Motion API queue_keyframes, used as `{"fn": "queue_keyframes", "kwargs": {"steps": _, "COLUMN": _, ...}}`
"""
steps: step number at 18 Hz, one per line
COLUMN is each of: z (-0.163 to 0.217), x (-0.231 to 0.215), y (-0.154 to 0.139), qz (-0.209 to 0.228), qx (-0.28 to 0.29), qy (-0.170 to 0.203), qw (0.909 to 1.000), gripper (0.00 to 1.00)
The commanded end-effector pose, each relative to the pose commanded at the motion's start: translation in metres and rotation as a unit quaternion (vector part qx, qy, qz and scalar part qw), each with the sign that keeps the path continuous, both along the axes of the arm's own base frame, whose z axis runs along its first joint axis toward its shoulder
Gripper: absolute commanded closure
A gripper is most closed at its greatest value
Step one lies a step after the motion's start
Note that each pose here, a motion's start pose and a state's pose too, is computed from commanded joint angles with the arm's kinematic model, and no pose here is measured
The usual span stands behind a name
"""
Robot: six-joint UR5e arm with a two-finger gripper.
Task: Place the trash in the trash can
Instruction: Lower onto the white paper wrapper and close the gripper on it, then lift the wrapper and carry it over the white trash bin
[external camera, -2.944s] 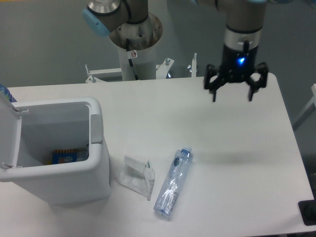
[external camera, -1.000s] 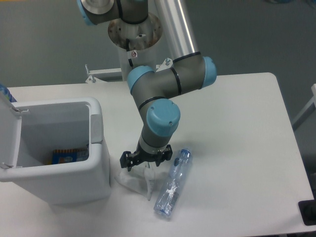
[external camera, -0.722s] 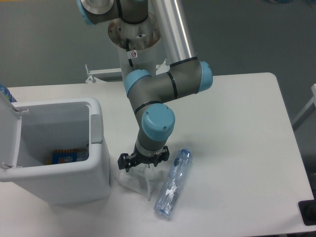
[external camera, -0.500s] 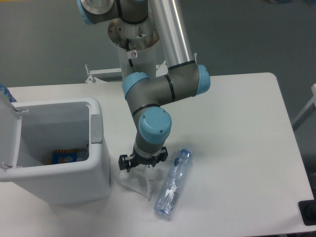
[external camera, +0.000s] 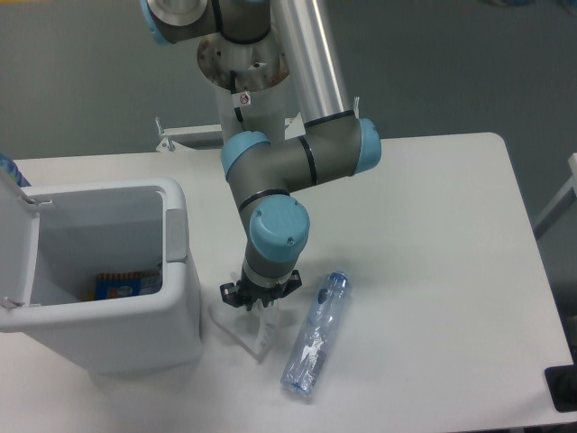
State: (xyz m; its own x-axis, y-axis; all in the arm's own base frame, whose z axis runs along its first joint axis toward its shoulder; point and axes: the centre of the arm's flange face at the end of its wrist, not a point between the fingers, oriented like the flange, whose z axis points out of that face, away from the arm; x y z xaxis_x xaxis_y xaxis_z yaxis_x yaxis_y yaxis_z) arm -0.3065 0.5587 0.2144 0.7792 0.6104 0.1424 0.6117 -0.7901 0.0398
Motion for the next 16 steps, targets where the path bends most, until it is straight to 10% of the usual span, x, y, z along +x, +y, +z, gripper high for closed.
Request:
{"fn": "queue_keyframes", "kwargs": {"steps": 8, "z": 0.024, "x": -0.011, "y": -0.017, "qz": -0.019, "qx": 0.002, "qy": 0.022, "qw": 0.9996, "gripper": 1.00}}
{"fn": "queue_keyframes", "kwargs": {"steps": 16, "z": 0.136, "x": -0.050, "y": -0.026, "qz": -0.011, "qx": 0.129, "qy": 0.049, "qw": 0.9904, "gripper": 1.00}}
